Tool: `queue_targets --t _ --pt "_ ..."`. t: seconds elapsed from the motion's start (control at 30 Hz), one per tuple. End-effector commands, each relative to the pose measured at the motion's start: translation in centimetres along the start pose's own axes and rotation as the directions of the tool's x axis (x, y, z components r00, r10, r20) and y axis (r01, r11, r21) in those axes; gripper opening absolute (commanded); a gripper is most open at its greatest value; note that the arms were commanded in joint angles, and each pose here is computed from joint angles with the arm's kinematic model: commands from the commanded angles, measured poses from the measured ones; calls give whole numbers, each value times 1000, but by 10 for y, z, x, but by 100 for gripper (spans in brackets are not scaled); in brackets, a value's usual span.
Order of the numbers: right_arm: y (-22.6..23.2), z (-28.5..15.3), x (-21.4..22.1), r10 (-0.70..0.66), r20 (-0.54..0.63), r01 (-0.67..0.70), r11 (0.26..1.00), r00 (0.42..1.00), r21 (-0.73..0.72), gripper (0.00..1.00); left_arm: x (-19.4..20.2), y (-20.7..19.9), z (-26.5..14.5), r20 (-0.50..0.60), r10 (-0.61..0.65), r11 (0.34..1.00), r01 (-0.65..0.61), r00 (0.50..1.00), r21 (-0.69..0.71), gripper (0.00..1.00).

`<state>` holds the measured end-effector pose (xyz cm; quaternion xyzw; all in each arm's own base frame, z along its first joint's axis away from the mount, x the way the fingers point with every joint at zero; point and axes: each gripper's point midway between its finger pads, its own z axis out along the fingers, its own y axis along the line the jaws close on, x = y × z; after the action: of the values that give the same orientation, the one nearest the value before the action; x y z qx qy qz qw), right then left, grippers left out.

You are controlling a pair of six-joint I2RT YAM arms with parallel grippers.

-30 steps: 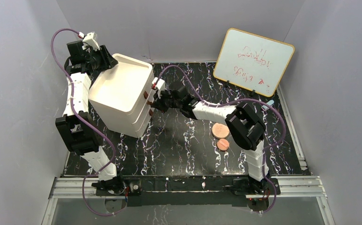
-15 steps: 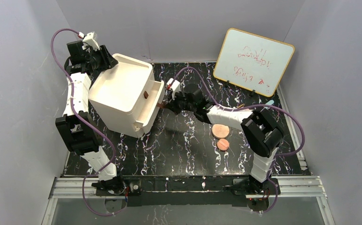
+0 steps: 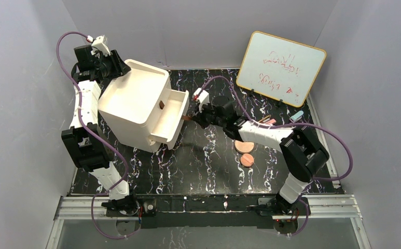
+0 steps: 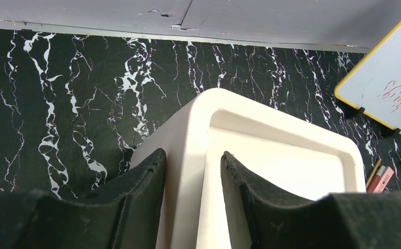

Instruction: Organize the makeup

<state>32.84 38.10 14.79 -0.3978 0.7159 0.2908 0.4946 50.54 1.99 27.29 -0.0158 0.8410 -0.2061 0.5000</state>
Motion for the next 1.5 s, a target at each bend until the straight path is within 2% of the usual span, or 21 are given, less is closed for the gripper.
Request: queue_targets --t 0.0,0.5,0.53,0.57,0.63,0.67,0.8,0.93,0.97,1.0,1.13,1.3,1.47 --pt "-33 -26 21 -3 -78 14 990 997 140 1 25 -5 8 -88 -53 998 57 995 39 41" --pt "-50 -57 35 28 -92 -7 976 995 218 1 25 -6 9 -89 -56 997 60 994 41 40" --pt "-51 -58 34 28 -92 -7 976 995 220 7 25 -6 8 -89 -56 997 60 994 42 41" --pt "-52 -58 34 30 -98 -7 975 995 221 20 25 -7 9 -89 -56 997 60 994 43 41" --pt "-54 -57 33 33 -106 -8 973 994 231 55 25 -6 9 -90 -57 997 61 994 43 41" --pt "-56 -57 32 35 -108 -8 971 994 238 63 25 -6 9 -90 -57 997 61 994 43 41" --pt "-64 -58 27 34 -105 -5 963 994 269 71 25 -6 9 -89 -57 997 61 994 43 41" --pt "-89 -66 21 75 -96 -32 919 993 392 87 26 -6 10 -91 -58 997 62 994 42 41" --pt "-98 -69 21 96 -101 -44 902 990 429 95 26 -5 9 -92 -59 997 63 994 40 41" --pt "-108 -73 21 119 -104 -55 877 987 477 98 26 -5 9 -92 -58 997 62 994 41 41" --pt "-147 -90 23 245 -71 -145 759 967 634 98 26 -5 10 -92 -60 997 64 994 42 41" --pt "-179 -105 31 411 -19 -285 666 911 689 98 26 -6 10 -91 -60 997 64 994 42 41" --pt "-208 -128 46 520 31 -346 522 854 780 98 26 -5 9 -91 -59 997 63 994 39 41"
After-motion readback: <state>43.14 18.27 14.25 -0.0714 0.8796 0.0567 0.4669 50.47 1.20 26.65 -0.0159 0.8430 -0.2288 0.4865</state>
